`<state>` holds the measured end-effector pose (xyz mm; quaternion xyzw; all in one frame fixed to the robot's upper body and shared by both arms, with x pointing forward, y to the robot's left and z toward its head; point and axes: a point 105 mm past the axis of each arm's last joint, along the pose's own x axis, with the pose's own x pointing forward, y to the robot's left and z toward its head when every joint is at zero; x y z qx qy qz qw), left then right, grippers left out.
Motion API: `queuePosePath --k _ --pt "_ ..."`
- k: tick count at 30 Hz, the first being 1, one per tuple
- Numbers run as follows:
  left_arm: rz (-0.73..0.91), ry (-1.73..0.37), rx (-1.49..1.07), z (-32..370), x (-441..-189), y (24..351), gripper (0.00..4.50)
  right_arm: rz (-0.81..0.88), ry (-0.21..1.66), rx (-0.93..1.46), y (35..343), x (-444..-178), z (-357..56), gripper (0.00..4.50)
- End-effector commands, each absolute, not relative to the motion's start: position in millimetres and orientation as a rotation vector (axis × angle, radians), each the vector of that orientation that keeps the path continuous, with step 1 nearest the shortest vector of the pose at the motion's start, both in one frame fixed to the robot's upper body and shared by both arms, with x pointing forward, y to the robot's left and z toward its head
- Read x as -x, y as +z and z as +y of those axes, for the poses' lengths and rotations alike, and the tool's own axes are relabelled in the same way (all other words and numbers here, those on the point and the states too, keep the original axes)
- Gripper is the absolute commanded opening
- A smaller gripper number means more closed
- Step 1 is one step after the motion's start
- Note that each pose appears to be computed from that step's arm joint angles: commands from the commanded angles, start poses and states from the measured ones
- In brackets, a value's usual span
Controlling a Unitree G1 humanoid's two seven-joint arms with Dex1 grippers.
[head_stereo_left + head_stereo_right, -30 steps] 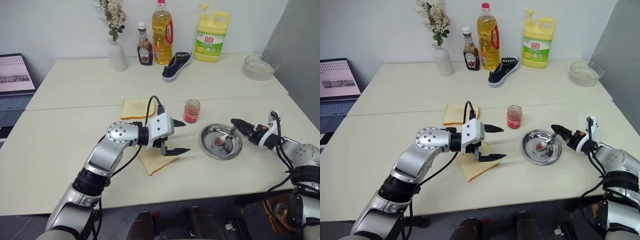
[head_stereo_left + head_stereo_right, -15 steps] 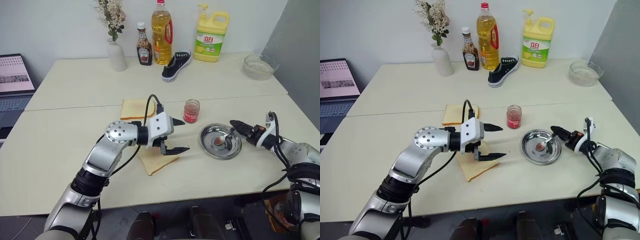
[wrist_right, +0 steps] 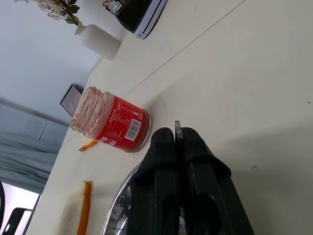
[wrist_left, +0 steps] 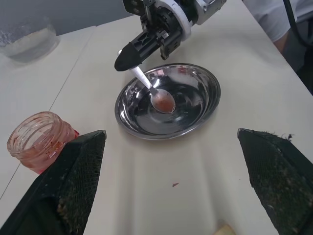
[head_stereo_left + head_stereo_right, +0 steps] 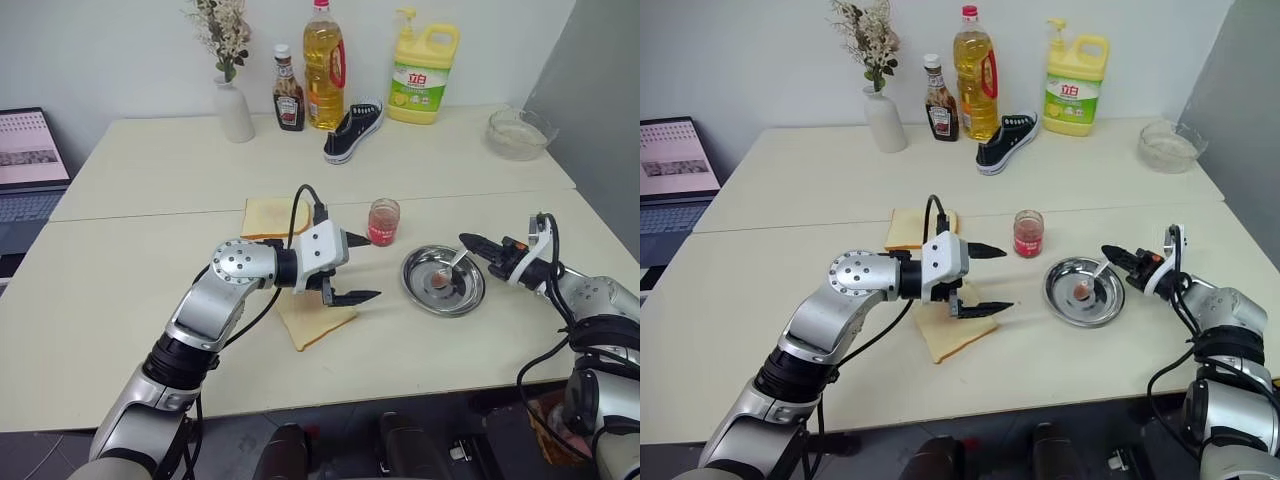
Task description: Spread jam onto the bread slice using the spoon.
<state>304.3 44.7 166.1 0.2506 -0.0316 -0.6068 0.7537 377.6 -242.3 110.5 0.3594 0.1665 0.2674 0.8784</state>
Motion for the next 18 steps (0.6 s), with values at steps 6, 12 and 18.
queuePosePath --k 6,12,18 --pt "-0.098 -1.252 -0.462 65.5 -309.5 189.6 4.50 0.100 0.703 -0.566 210.2 -360.5 -214.2 0.03" --pt "-0.101 -1.103 -0.363 85.5 -323.1 192.0 4.50 -0.095 0.652 -0.409 273.4 -353.0 -186.0 0.03" --pt "-0.129 -0.932 -0.343 96.1 -344.0 189.9 4.50 -0.156 0.521 -0.235 282.3 -373.3 -172.8 0.03"
